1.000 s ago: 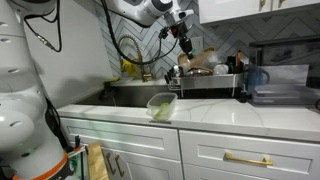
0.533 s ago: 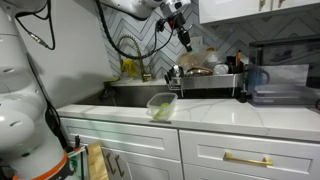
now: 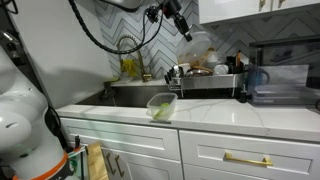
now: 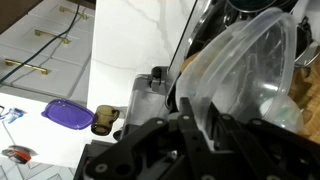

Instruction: Remove the lunchbox from the sink, put it on the counter, remove the lunchbox from the drying rack put it on the counter, put the lunchbox with a spoon in it in the lunchbox on the right and put them in the sink

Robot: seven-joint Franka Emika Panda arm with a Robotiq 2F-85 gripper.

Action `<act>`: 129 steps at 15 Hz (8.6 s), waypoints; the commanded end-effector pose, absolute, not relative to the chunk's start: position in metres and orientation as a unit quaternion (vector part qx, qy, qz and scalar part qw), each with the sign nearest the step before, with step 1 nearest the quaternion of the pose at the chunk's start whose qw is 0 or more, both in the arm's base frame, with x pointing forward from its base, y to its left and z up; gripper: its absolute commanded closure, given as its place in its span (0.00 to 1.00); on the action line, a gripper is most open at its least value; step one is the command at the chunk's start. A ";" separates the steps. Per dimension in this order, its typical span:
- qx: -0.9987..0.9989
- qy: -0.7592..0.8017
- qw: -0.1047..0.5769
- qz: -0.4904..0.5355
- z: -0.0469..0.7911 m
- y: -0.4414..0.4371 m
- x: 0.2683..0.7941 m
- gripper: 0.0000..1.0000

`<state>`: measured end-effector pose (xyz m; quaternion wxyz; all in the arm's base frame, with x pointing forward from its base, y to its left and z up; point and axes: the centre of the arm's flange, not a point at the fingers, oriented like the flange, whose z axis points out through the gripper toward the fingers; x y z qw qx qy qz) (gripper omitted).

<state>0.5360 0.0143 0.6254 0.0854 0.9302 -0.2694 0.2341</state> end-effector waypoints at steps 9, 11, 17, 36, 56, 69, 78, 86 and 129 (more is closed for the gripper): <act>0.918 -0.267 0.077 0.283 0.621 -0.039 0.496 0.96; 0.911 -0.295 0.079 0.276 0.620 -0.064 0.493 0.96; 0.926 -0.284 0.053 0.245 0.611 -0.129 0.467 0.96; 0.966 -0.219 -0.053 0.129 0.478 -0.203 0.439 0.96; 0.943 -0.303 -0.076 0.119 0.420 -0.194 0.470 0.38; 0.993 -0.111 -0.029 -0.023 0.445 -0.109 0.460 0.00; 0.997 -0.023 -0.072 -0.018 0.428 -0.098 0.466 0.00; 0.988 0.128 -0.070 -0.048 0.393 -0.075 0.466 0.34; 0.996 -0.022 -0.065 0.048 0.488 -0.192 0.488 0.98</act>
